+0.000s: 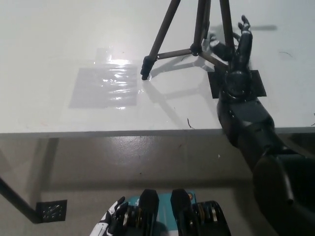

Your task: A tripod lies near the right hand side of the table and the robot grab a leg of the tripod using its right hand and put it up right.

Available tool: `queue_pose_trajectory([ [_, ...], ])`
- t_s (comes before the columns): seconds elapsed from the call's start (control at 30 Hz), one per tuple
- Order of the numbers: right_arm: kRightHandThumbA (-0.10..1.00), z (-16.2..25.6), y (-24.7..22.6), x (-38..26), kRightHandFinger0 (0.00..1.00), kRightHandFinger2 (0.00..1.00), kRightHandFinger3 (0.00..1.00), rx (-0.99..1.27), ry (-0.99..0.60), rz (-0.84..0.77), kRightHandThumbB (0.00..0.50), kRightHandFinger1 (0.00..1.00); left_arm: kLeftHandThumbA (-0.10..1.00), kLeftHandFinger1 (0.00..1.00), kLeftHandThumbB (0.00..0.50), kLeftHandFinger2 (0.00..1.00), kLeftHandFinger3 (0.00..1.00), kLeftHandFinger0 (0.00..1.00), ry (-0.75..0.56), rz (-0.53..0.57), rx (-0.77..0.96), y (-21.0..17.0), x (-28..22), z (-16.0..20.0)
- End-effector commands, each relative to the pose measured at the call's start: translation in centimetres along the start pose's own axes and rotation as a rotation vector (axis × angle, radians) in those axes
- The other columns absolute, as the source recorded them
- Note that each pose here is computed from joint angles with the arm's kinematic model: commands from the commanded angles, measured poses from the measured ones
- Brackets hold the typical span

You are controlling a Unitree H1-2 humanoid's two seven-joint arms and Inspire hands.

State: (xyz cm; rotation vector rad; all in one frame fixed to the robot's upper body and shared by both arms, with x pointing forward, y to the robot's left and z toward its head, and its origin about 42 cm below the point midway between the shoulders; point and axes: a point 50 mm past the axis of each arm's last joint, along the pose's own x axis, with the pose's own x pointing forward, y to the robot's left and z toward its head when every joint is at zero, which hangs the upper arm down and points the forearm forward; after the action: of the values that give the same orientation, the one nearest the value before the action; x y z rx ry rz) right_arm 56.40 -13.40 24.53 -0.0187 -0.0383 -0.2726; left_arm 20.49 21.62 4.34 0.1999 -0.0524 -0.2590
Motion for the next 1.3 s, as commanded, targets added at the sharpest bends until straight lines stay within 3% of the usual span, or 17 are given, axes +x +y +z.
queue_pose_trajectory([
  [0.0, 0.84, 3.2, 1.3, 0.9, 1.00, 1.00, 1.00, -0.007, -0.102, 0.289, 0.500, 1.00, 1.00, 1.00, 0.500, 1.00, 1.00, 1.00, -0.065, -0.020, 0.039, 0.3, -0.2, 0.9],
  [0.2, 0.91, 4.0, 0.6, 1.3, 1.00, 1.00, 1.00, -0.102, -0.168, 0.304, 0.500, 1.00, 1.00, 1.00, 0.500, 1.00, 1.00, 1.00, -0.055, -0.020, 0.035, 0.1, -0.6, 0.7],
  [0.33, 0.94, 5.4, 0.5, 1.5, 1.00, 1.00, 1.00, -0.049, -0.220, 0.350, 0.500, 1.00, 1.00, 1.00, 0.500, 1.00, 1.00, 1.00, -0.048, -0.025, 0.031, 0.0, -0.9, 0.6],
  [0.4, 0.87, 7.3, 0.3, 1.5, 1.00, 1.00, 1.00, 0.056, -0.283, 0.389, 0.500, 1.00, 1.00, 1.00, 0.500, 1.00, 1.00, 1.00, -0.044, -0.027, 0.034, 0.0, -1.0, 0.6],
  [0.53, 0.91, 13.3, -0.6, -0.3, 1.00, 1.00, 1.00, 0.118, -0.527, 0.443, 0.500, 1.00, 1.00, 1.00, 0.500, 1.00, 1.00, 1.00, -0.039, -0.030, 0.029, 0.0, -1.1, 0.5],
  [0.63, 0.93, 18.5, -2.9, -5.0, 1.00, 1.00, 1.00, 0.176, -0.759, 0.462, 0.500, 1.00, 1.00, 1.00, 0.500, 1.00, 1.00, 1.00, -0.039, -0.028, 0.041, 0.2, -1.0, 0.5],
  [0.73, 0.91, 20.8, -5.3, -10.1, 1.00, 1.00, 1.00, 0.211, -0.909, 0.447, 0.500, 1.00, 1.00, 1.00, 0.500, 1.00, 1.00, 1.00, -0.042, -0.028, 0.042, 0.4, -0.9, 0.5],
  [0.93, 0.90, 18.8, -10.7, -18.6, 1.00, 1.00, 1.00, 0.151, -1.089, 0.419, 0.500, 1.00, 1.00, 1.00, 0.500, 1.00, 1.00, 1.00, -0.027, -0.025, 0.034, 0.5, -1.3, 0.4],
  [1.03, 0.94, 17.1, -12.8, -22.1, 1.00, 1.00, 1.00, 0.116, -1.121, 0.392, 0.500, 1.00, 1.00, 1.00, 0.500, 1.00, 1.00, 1.00, -0.020, -0.024, 0.035, 0.6, -1.4, 0.4],
  [1.07, 1.00, 16.0, -13.6, -23.5, 1.00, 1.00, 1.00, 0.061, -1.155, 0.333, 0.500, 1.00, 1.00, 1.00, 0.500, 1.00, 1.00, 1.00, -0.016, -0.024, 0.027, 0.6, -1.5, 0.3],
  [1.13, 0.99, 13.9, -14.7, -26.5, 1.00, 1.00, 1.00, 0.093, -1.180, 0.318, 0.500, 1.00, 1.00, 1.00, 0.500, 1.00, 1.00, 1.00, -0.015, -0.024, 0.031, 0.8, -1.5, 0.2],
  [1.17, 0.88, 13.2, -15.1, -27.7, 1.00, 1.00, 1.00, 0.136, -1.201, 0.356, 0.500, 1.00, 1.00, 1.00, 0.500, 1.00, 1.00, 1.00, -0.009, -0.025, 0.031, 0.8, -1.6, 0.1],
  [1.2, 0.88, 12.5, -15.4, -29.1, 1.00, 1.00, 1.00, 0.150, -1.228, 0.340, 0.500, 1.00, 1.00, 1.00, 0.500, 1.00, 1.00, 1.00, -0.012, -0.027, 0.031, 0.8, -1.4, 0.1],
  [1.27, 0.75, 11.4, -16.2, -31.5, 1.00, 1.00, 1.00, 0.167, -1.274, 0.441, 0.500, 1.00, 1.00, 1.00, 0.500, 1.00, 1.00, 1.00, -0.011, -0.029, 0.029, 0.9, -1.3, 0.1],
])
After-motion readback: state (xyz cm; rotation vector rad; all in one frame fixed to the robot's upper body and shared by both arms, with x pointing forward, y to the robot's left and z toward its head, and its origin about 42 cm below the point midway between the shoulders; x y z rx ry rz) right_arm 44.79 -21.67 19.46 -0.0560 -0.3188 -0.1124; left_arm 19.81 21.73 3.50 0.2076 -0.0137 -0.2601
